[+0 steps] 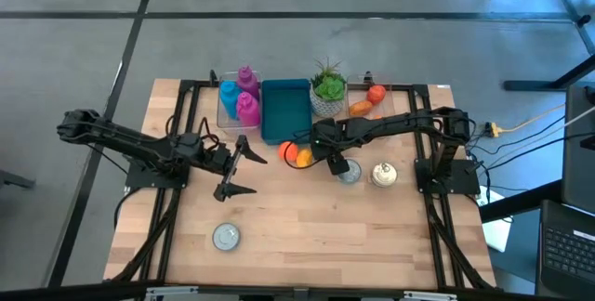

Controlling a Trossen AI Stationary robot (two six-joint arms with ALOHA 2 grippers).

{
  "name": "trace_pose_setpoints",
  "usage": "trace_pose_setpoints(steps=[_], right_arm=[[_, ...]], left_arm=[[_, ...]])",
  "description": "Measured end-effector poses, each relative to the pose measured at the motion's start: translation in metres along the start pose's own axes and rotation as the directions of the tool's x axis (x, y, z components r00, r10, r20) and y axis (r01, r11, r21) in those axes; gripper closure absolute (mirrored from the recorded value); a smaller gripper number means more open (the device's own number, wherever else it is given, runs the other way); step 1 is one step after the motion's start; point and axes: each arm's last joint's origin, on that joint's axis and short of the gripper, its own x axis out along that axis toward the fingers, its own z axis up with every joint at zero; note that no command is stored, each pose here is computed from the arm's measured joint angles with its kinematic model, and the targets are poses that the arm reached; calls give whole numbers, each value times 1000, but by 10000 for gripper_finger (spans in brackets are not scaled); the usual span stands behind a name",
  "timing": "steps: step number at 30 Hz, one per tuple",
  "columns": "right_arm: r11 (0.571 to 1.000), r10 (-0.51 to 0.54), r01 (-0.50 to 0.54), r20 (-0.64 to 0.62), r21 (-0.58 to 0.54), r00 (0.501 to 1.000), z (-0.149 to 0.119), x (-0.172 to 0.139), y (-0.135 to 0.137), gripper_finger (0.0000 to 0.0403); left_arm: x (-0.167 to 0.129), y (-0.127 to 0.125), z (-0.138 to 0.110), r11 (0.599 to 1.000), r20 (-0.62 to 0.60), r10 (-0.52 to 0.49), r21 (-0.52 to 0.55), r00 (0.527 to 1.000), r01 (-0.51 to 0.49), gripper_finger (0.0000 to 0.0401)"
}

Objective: Pick & Place Food Item
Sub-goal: Put the red apple into the right transparent bin

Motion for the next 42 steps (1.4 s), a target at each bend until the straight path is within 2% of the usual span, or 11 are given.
trace_pose_setpoints(steps=[6,11,17,22,26,30,34,39,42], right_arm=[[999,2,-2,-7,40,1000,-1,0,0,195],[997,15,-13,-34,77,999,-1,-3,1,196],[994,34,-26,-69,107,997,9,-24,-7,195],[995,24,-19,-45,102,999,21,-43,-13,195],[995,13,-11,-16,101,1000,31,-58,-17,195],[991,-15,9,41,132,999,31,-85,-22,195],[979,-64,37,128,200,990,21,-124,-26,195],[947,-168,86,248,309,954,-5,-180,-34,195],[918,-254,143,273,369,928,-26,-205,-34,195]], left_arm=[[0,-2,1,1000,13,23,1,1000,-23,8],[0,-2,1,1000,12,31,2,999,-31,8],[0,-2,1,999,12,32,1,999,-32,8],[0,-2,1,999,12,38,19,999,-38,8],[0,0,1,995,14,90,40,996,-91,8],[0,1,1,990,16,121,73,993,-121,8],[0,2,1,986,19,129,102,991,-130,8],[-2,6,5,980,47,148,125,988,-153,8],[-3,8,8,977,70,157,133,985,-165,8]])
